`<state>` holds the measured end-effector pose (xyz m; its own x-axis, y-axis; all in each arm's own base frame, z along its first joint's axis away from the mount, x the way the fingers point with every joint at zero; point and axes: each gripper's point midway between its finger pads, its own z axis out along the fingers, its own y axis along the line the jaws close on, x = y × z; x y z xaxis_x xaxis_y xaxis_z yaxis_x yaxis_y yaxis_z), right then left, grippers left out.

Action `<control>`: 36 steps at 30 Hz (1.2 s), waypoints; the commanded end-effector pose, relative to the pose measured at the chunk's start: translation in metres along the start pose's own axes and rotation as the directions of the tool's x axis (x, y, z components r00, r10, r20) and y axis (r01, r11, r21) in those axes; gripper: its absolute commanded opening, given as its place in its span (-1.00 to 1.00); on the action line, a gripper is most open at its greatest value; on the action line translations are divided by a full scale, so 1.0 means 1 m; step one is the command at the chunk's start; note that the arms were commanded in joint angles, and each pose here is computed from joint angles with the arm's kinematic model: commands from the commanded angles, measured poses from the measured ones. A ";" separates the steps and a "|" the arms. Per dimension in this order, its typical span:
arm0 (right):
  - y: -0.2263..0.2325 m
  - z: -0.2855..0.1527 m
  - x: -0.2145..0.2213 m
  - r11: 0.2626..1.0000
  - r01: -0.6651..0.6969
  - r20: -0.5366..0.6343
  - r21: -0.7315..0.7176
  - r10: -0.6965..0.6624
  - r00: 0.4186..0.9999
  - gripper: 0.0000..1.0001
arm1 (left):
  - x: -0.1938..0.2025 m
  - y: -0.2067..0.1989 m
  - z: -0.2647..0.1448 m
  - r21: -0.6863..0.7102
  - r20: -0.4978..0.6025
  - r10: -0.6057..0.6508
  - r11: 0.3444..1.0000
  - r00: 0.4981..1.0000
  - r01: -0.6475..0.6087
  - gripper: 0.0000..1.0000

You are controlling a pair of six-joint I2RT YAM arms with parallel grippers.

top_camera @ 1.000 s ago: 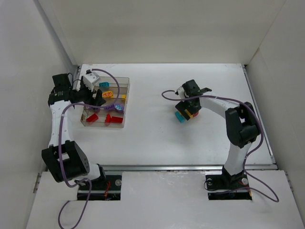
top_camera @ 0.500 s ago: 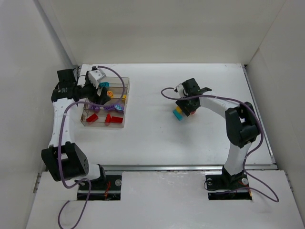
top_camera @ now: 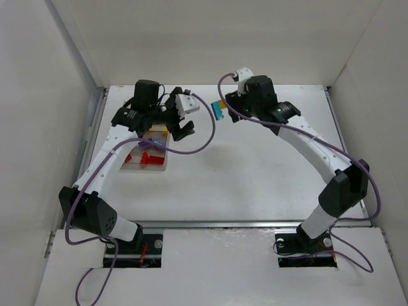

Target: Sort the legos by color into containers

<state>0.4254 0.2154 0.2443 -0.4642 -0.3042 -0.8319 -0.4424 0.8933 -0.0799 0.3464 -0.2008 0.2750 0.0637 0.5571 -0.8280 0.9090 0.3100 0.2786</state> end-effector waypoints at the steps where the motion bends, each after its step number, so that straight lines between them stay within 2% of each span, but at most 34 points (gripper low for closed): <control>1: 0.035 -0.032 -0.063 0.999 -0.032 0.187 -0.041 0.039 0.982 -0.99 | -0.058 0.014 -0.013 -0.051 0.149 0.043 0.998 0.988 -0.036 0.74; 2: 0.048 -0.043 -0.071 0.998 -0.018 0.213 -0.060 0.031 0.976 -0.99 | -0.062 0.009 -0.007 0.001 0.176 -0.067 0.998 0.982 0.068 0.74; 3: 0.054 -0.046 -0.073 0.997 -0.014 0.230 -0.071 0.030 0.973 -0.99 | -0.067 0.008 -0.009 0.031 0.205 -0.115 0.993 0.972 0.111 0.74; 4: 0.056 -0.060 -0.088 0.997 -0.005 0.293 -0.078 0.028 0.956 -0.99 | -0.083 -0.004 -0.015 0.128 0.270 -0.150 0.985 0.951 0.119 0.74; 6: 0.066 -0.066 -0.086 0.992 0.009 0.326 -0.125 0.032 0.945 -0.99 | -0.087 -0.011 -0.021 0.230 0.303 -0.244 0.957 0.921 0.178 0.74; 7: 0.064 -0.080 -0.094 0.992 0.005 0.367 -0.126 0.042 0.929 -0.99 | -0.094 -0.016 -0.025 0.285 0.314 -0.318 0.930 0.895 0.231 0.74; 9: 0.060 -0.091 -0.104 0.993 -0.004 0.425 -0.121 0.055 0.903 -0.99 | -0.101 -0.027 -0.036 0.409 0.333 -0.405 0.876 0.852 0.256 0.74; 10: 0.060 -0.092 -0.102 0.993 -0.004 0.431 -0.121 0.057 0.901 -0.99 | -0.113 -0.026 -0.041 0.426 0.380 -0.387 0.879 0.840 0.213 0.72; 11: 0.058 -0.103 -0.108 0.992 -0.007 0.457 -0.123 0.063 0.887 -1.00 | -0.109 -0.033 -0.044 0.498 0.329 -0.497 0.814 0.803 0.299 0.72; 14: 0.059 -0.109 -0.112 0.995 0.004 0.476 -0.096 0.042 0.878 -1.00 | -0.119 -0.031 -0.048 0.502 0.364 -0.505 0.814 0.782 0.292 0.72; 16: 0.057 -0.107 -0.108 0.998 -0.003 0.469 -0.056 0.029 0.883 -1.00 | -0.131 -0.037 -0.051 0.538 0.340 -0.577 0.767 0.742 0.350 0.72; 17: 0.060 -0.110 -0.106 0.999 -0.004 0.469 -0.051 0.027 0.883 -1.00 | -0.142 -0.033 -0.057 0.523 0.382 -0.556 0.789 0.738 0.324 0.72; 18: 0.060 -0.111 -0.108 0.999 -0.026 0.477 -0.042 0.043 0.878 -1.00 | -0.145 -0.032 -0.054 0.529 0.363 -0.609 0.758 0.705 0.383 0.72; 20: 0.055 -0.112 -0.111 0.998 -0.055 0.486 -0.023 0.059 0.872 -1.00 | -0.150 -0.027 -0.051 0.522 0.360 -0.642 0.740 0.677 0.424 0.72; 25: 0.058 -0.104 -0.107 0.997 -0.075 0.470 -0.016 0.073 0.880 -1.00 | -0.163 -0.009 -0.050 0.445 0.418 -0.664 0.745 0.620 0.497 0.68; 27: 0.060 -0.104 -0.107 0.997 -0.070 0.470 -0.024 0.074 0.880 -1.00 | -0.162 -0.009 -0.046 0.426 0.409 -0.663 0.747 0.627 0.511 0.63; 28: 0.060 -0.105 -0.109 0.997 -0.073 0.478 -0.026 0.076 0.875 -1.00 | -0.158 -0.011 -0.044 0.417 0.392 -0.662 0.747 0.638 0.519 0.50; 32: 0.062 -0.105 -0.109 0.997 -0.068 0.478 -0.034 0.076 0.875 -1.00 | -0.150 -0.008 -0.034 0.392 0.372 -0.683 0.730 0.628 0.560 0.17; 36: 0.064 -0.105 -0.109 0.996 -0.072 0.477 -0.046 0.085 0.875 -1.00 | -0.152 -0.009 -0.032 0.391 0.373 -0.683 0.729 0.628 0.561 0.14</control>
<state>0.3653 0.2664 0.3646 -0.1367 -0.1129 -0.9842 -0.4472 0.8935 -0.0404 0.3261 -0.2639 0.3801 -0.5135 -0.1247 -0.8490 0.8136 0.2437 -0.5279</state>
